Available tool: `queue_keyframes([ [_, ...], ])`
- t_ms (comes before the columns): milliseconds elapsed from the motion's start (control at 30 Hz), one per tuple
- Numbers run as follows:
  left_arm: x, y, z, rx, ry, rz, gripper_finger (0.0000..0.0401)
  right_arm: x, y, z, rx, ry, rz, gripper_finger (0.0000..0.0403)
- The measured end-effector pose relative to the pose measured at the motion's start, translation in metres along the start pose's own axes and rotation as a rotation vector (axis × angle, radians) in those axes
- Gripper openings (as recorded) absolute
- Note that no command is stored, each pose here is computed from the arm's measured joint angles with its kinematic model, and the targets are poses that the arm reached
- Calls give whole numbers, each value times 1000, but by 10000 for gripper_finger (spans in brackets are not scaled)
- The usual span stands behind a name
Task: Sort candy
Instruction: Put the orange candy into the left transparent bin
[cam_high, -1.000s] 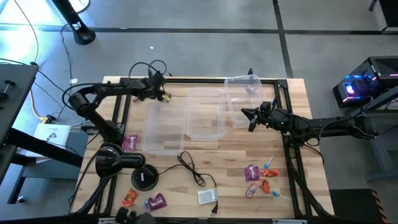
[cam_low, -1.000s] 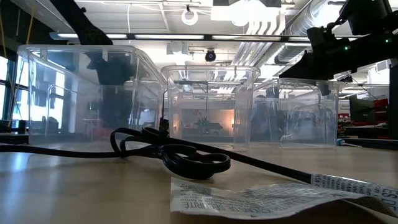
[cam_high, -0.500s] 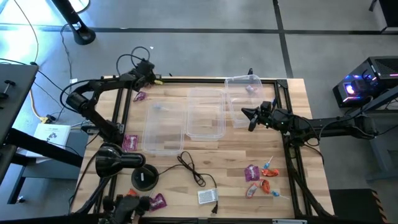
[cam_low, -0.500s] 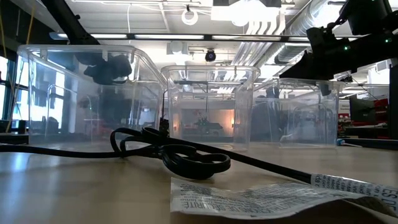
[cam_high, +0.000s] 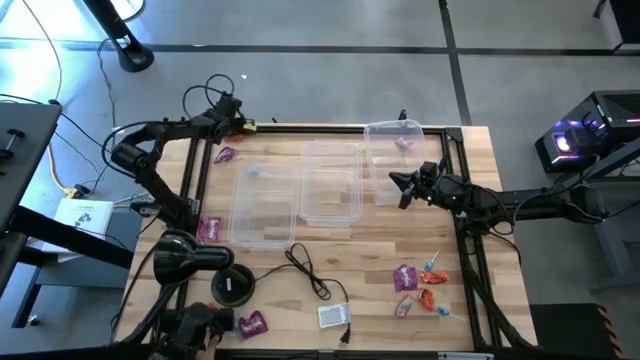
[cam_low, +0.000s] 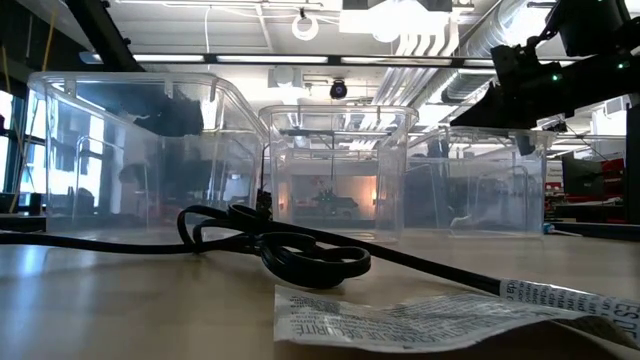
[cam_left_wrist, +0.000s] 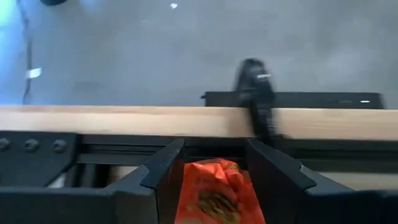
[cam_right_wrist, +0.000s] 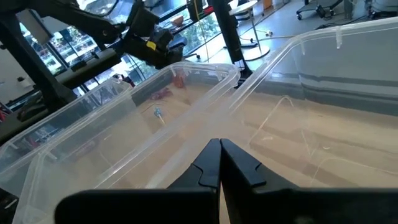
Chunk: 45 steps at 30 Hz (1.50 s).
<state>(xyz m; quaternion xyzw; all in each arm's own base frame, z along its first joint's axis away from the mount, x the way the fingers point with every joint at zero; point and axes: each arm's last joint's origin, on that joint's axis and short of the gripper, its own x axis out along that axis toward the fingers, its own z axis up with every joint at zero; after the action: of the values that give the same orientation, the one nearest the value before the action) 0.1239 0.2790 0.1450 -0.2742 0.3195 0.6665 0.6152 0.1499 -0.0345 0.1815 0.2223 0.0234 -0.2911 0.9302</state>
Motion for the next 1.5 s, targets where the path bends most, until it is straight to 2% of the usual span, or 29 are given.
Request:
queue_keyframes([
  [100, 9, 4, -1, -32, 15, 14, 166, 0, 0, 0, 3, -1, -2, 0],
  [167, 12, 4, 1, -53, 3, -19, 166, 0, 0, 0, 4, -1, -3, 0],
  [367, 14, 2, -2, -33, 28, -55, 164, 1, -2, 1, 7, -7, -15, 0],
  [667, 1, 3, -10, 60, 136, -67, 147, 1, -3, 1, 31, -7, -22, 0],
  [767, -2, 3, -11, 107, 151, -108, 143, 1, -3, 1, 31, -6, -22, 0],
  [967, -3, 2, -9, 80, 135, -104, 143, 1, -3, 1, 30, -5, -23, 0],
  [1133, -12, 0, -5, 71, 130, -189, 143, 1, -3, 1, 30, -5, -23, 0],
  [1333, -33, -1, 8, 85, 177, -185, 142, 1, -3, 1, 25, -6, -25, 0],
  [1500, -31, -3, 2, 117, 190, -114, 142, 1, -3, 1, 2, -6, -26, 0],
])
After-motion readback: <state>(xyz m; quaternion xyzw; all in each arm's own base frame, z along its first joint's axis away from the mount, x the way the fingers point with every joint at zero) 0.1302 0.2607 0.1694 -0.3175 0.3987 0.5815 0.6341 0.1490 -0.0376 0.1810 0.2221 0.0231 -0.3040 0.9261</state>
